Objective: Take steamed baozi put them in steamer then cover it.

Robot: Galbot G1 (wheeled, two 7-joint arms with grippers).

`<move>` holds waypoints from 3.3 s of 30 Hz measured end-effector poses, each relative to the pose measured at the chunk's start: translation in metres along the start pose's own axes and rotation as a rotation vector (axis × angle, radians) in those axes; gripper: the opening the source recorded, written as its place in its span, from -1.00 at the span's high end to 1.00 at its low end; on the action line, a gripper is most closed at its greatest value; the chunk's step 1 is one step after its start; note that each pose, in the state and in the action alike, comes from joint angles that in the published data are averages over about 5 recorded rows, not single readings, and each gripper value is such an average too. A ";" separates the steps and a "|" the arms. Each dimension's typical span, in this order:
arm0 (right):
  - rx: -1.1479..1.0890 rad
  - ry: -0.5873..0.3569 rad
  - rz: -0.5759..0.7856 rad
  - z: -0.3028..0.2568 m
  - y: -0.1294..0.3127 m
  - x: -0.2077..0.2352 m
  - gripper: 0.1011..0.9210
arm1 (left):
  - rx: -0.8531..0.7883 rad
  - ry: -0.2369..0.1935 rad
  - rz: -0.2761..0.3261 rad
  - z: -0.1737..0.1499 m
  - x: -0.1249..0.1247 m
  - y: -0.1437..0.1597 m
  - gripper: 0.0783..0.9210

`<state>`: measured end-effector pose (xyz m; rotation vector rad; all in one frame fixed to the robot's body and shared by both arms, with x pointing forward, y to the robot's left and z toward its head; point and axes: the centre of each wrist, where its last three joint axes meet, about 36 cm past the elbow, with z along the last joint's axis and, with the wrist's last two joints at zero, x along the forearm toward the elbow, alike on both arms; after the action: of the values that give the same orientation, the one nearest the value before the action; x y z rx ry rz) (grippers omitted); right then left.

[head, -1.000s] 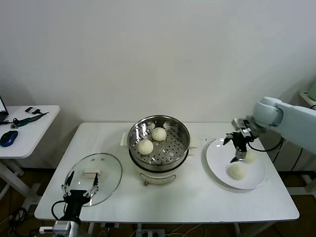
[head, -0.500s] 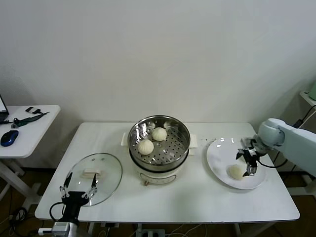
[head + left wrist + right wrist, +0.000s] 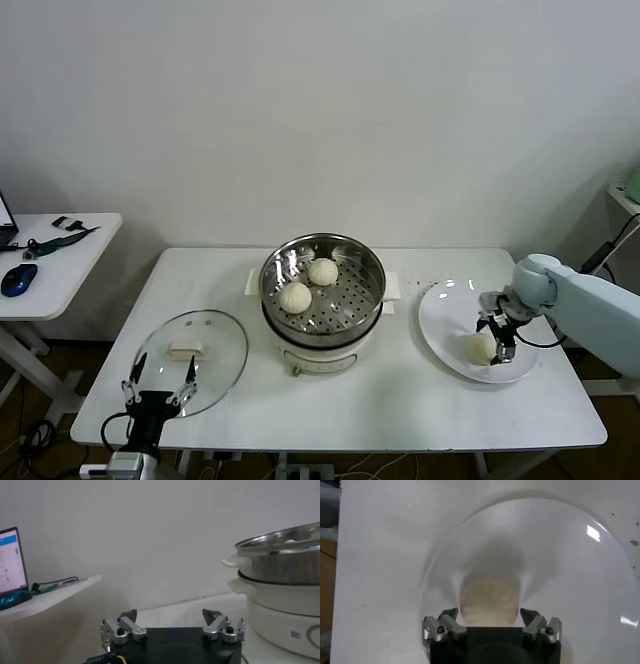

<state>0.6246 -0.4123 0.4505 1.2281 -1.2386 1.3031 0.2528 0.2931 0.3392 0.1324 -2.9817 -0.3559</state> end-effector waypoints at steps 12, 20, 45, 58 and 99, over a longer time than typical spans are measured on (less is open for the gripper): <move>0.030 -0.010 -0.007 -0.002 -0.005 0.004 -0.36 | 0.000 -0.001 0.006 -0.001 0.001 -0.004 -0.77; 0.180 -0.033 0.033 -0.022 -0.031 0.053 -0.35 | -0.001 -0.004 0.007 -0.002 0.003 -0.003 -0.77; 1.178 0.080 0.175 -0.267 -0.092 0.253 -0.37 | 0.025 0.019 0.007 0.005 0.016 -0.007 -0.77; 1.494 0.098 0.076 -0.378 -0.062 0.201 -0.39 | 0.037 0.023 0.004 0.006 0.017 -0.008 -0.77; 1.235 0.017 0.175 -0.320 -0.075 0.208 -0.76 | 0.031 0.015 0.032 0.003 0.009 -0.021 -0.77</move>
<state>0.6642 -0.0906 0.6655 1.9158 -0.4262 2.3294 0.2451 0.2723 0.3320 0.0896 -2.9718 -0.3033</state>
